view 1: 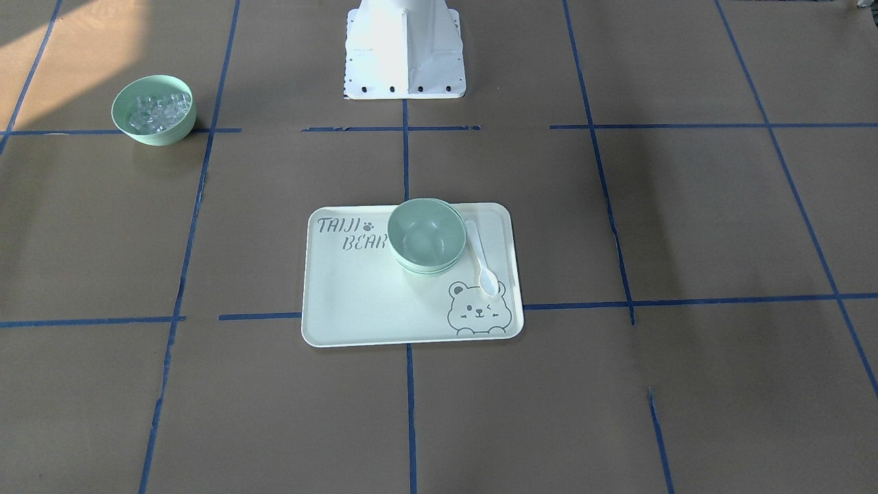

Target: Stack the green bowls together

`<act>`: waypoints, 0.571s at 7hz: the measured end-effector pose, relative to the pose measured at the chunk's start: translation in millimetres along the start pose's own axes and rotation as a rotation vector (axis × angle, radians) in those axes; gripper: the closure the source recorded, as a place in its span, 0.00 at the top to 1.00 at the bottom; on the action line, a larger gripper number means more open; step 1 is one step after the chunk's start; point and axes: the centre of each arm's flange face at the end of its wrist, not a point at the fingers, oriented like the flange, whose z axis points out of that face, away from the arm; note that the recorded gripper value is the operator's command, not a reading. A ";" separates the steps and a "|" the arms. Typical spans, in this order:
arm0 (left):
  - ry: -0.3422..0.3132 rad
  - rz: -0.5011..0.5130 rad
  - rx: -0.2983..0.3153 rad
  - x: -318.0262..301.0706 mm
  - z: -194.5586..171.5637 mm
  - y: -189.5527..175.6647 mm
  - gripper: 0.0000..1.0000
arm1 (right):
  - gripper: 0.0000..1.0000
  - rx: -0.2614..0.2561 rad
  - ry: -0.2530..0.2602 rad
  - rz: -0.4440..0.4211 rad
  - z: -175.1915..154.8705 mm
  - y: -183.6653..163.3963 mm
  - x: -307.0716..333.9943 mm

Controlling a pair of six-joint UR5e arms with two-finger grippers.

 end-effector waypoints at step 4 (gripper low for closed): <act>-0.003 0.004 0.014 2.1 -7.0 -2.2 1.00 | 1.00 0.022 0.001 0.064 -26.3 12.5 10.9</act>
